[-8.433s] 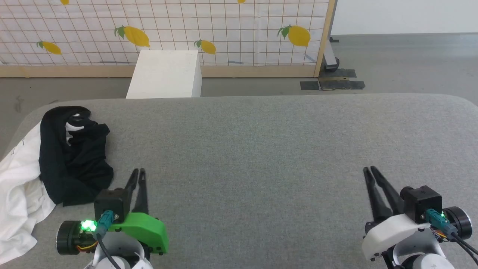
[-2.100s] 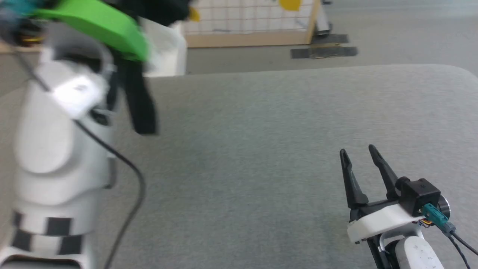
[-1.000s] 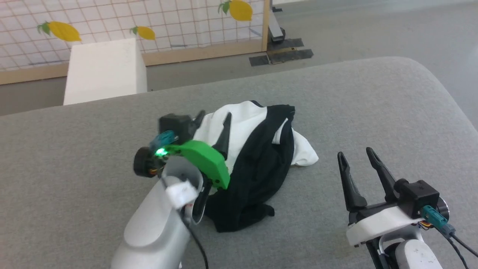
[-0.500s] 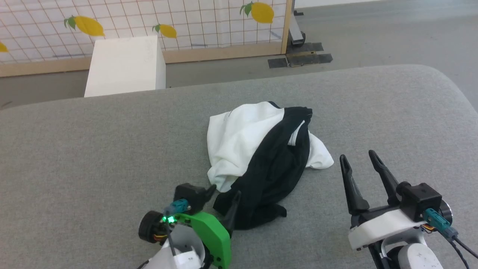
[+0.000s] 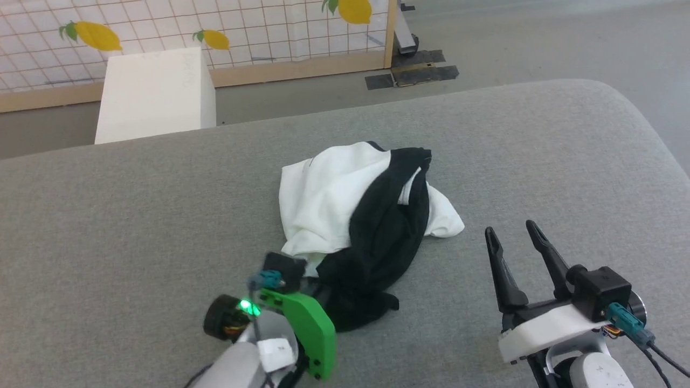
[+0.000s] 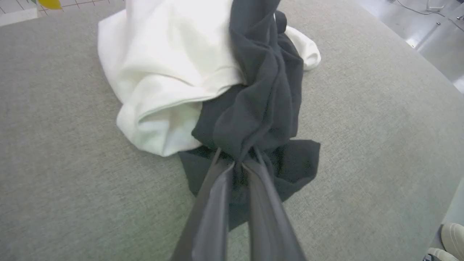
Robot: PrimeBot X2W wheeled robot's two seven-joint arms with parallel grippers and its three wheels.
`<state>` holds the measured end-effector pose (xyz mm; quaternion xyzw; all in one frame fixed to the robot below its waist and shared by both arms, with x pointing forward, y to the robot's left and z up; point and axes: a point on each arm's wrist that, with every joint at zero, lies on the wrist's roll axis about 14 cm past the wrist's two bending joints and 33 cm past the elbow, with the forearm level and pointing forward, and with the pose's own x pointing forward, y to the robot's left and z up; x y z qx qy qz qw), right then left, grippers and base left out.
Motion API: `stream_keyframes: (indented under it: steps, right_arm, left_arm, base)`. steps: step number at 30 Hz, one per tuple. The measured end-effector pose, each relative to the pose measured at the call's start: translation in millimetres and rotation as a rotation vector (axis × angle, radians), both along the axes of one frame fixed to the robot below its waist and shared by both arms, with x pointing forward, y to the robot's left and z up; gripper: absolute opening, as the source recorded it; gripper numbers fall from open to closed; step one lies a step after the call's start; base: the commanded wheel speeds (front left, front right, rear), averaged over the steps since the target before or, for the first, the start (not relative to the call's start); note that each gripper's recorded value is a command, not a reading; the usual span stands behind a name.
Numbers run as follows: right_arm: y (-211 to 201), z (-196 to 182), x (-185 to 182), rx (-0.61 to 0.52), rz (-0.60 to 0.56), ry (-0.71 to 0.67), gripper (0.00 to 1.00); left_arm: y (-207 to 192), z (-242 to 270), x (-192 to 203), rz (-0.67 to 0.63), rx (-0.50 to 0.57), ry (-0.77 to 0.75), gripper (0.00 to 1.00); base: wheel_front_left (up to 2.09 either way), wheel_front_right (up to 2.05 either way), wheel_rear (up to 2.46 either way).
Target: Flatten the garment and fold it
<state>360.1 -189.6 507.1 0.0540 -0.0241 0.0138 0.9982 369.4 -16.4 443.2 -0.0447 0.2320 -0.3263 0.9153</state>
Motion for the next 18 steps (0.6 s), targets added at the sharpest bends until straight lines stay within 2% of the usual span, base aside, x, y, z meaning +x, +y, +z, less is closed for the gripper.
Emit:
stream_keyframes:
  steps: [5,11,14,18]
  right_arm:
    - [-4,1,0,0.000,-0.012,-0.007,1.00]
    - [5,4,6,0.003,0.017,-0.016,1.00]
    - [13,4,10,0.005,0.041,-0.019,1.00]
    - [23,4,16,0.007,0.072,-0.018,1.00]
  left_arm:
    - [41,47,40,0.214,-0.066,-0.212,0.00]
    - [134,113,68,0.562,-0.092,-0.484,0.00]
    - [183,114,61,0.714,-0.047,-0.503,0.00]
    - [243,82,36,0.895,0.043,-0.403,0.00]
  base:
    - [0.00,0.00,0.00]
    - [0.00,0.00,0.00]
    - [0.00,0.00,0.00]
    - [0.00,0.00,0.00]
